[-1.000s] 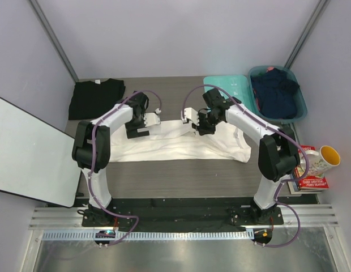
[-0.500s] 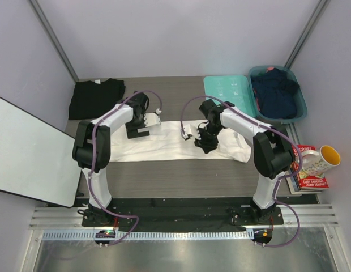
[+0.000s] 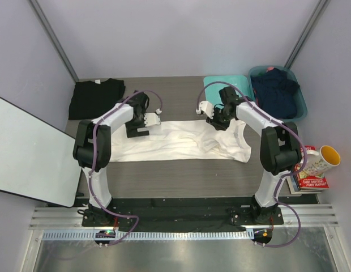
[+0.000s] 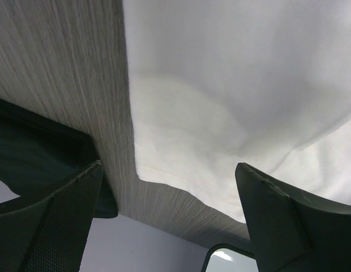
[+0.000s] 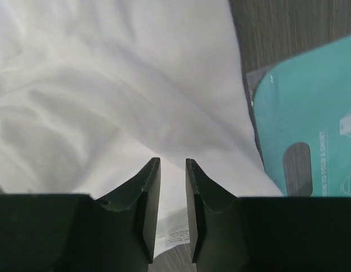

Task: Fold and stack the t-shirts
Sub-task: Fold the tshirt

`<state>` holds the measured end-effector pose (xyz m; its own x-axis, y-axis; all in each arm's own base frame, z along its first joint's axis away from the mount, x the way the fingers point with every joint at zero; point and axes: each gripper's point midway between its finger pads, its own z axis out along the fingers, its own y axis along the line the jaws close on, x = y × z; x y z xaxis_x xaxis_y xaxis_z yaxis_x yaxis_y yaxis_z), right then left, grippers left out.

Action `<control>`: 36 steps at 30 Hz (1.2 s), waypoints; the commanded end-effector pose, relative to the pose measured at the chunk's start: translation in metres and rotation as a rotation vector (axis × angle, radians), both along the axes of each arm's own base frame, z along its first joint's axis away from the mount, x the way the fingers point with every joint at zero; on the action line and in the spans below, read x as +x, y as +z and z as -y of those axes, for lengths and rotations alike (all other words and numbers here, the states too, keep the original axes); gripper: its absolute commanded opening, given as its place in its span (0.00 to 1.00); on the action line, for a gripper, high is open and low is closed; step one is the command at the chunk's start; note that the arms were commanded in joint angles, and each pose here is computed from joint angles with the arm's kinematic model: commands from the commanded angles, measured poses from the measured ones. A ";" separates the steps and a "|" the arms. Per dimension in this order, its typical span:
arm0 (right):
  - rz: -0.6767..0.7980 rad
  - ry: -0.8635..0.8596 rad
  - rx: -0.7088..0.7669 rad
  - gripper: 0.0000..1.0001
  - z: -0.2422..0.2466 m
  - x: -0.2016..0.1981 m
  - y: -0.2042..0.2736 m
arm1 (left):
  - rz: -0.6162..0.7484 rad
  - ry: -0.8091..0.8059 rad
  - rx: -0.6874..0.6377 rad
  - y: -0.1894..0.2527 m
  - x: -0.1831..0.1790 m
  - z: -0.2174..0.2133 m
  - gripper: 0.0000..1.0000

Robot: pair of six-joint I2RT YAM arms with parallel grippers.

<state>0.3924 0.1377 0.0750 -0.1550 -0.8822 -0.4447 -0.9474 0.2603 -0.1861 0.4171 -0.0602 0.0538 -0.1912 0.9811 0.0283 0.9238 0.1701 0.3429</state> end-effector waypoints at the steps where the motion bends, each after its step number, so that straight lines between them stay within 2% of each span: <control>1: 0.061 -0.116 -0.017 0.26 0.025 0.038 -0.005 | 0.057 -0.018 0.008 0.019 0.022 -0.006 1.00; 7: 0.086 -0.160 -0.091 0.14 0.054 0.056 -0.021 | 0.052 -0.005 0.049 0.013 0.045 -0.035 1.00; 9: 0.097 -0.180 -0.111 0.11 0.062 0.062 -0.023 | 0.029 -0.014 0.059 0.004 0.049 -0.043 0.95; 12: 0.122 -0.200 -0.127 0.08 0.072 0.072 -0.026 | -0.003 -0.038 0.092 -0.010 0.053 -0.052 0.57; 13: 0.127 -0.210 -0.140 0.07 0.079 0.075 -0.028 | -0.008 -0.046 0.100 -0.014 0.054 -0.052 0.36; 16: 0.132 -0.205 -0.170 0.06 0.088 0.078 -0.033 | -0.053 -0.063 0.125 -0.034 0.052 -0.054 0.11; 18: 0.126 -0.184 -0.204 0.06 0.092 0.074 -0.039 | -0.066 -0.067 0.147 -0.041 0.051 -0.055 0.08; 19: 0.134 -0.157 -0.224 0.06 0.095 0.074 -0.039 | -0.074 -0.066 0.156 -0.046 0.051 -0.057 0.03; 22: 0.146 -0.145 -0.212 0.12 0.096 0.072 -0.033 | -0.071 -0.063 0.147 -0.046 0.052 -0.054 0.02; 27: 0.234 -0.237 -0.030 0.27 0.076 0.103 0.018 | -0.056 -0.047 0.128 -0.042 0.053 -0.051 0.03; 31: 0.304 -0.402 0.019 0.29 0.085 0.139 0.036 | -0.065 -0.042 0.125 -0.046 0.051 -0.050 0.04; 32: 0.283 -0.440 0.023 0.29 0.090 0.144 0.026 | -0.062 -0.039 0.127 -0.045 0.051 -0.050 0.03; 33: 0.291 -0.517 0.060 0.29 0.096 0.155 0.036 | -0.060 -0.039 0.126 -0.044 0.051 -0.049 0.04; 36: 0.195 -0.622 0.148 0.29 0.101 0.157 0.030 | -0.054 -0.030 0.120 -0.041 0.050 -0.048 0.06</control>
